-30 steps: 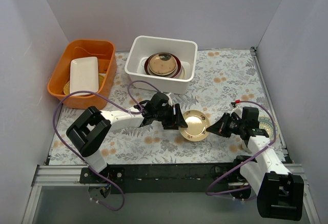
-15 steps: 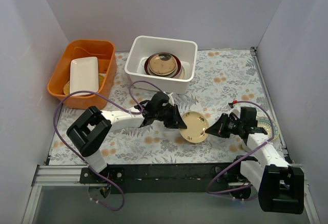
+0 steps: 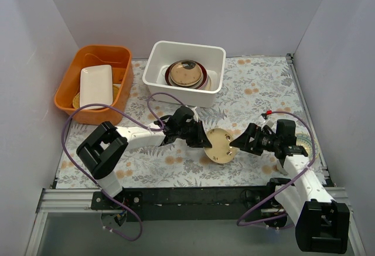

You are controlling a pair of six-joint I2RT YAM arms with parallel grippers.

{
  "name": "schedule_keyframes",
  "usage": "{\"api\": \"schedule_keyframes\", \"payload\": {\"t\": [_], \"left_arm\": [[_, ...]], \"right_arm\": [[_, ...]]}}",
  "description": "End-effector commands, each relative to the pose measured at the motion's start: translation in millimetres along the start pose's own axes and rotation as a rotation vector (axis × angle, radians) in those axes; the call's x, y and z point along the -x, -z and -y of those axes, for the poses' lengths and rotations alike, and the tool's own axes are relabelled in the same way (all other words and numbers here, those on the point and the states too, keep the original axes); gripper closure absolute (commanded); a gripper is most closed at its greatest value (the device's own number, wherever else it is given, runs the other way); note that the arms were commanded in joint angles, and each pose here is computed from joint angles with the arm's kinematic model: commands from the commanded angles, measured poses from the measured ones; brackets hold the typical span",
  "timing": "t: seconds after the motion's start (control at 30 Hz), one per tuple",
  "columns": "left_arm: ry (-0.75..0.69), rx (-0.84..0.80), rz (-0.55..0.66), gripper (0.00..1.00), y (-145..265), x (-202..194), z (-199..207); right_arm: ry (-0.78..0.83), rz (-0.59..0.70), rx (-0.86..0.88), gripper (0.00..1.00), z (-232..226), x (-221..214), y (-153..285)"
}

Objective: Place the plates into the plastic bin on the countertop
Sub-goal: Place the plate in the plastic bin.

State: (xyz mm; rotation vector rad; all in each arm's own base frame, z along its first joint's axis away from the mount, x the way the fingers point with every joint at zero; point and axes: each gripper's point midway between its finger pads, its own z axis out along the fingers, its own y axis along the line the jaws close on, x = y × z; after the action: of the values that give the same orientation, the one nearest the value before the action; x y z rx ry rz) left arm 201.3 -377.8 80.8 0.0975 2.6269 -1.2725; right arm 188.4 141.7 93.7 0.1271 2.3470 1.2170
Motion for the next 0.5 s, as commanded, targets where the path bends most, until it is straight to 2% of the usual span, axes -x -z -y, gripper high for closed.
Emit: {"api": "schedule_keyframes", "payload": {"t": [0.0,0.47], "left_arm": [[-0.037,-0.007,0.028,1.00,7.8,6.4,9.6],[-0.168,0.083,0.203,1.00,50.9,65.7,46.8]], "right_arm": [[0.066,0.036,0.001,0.04,-10.5,13.1,5.5],[0.091,0.067,-0.035,0.02,-10.5,19.8,10.0]]}}
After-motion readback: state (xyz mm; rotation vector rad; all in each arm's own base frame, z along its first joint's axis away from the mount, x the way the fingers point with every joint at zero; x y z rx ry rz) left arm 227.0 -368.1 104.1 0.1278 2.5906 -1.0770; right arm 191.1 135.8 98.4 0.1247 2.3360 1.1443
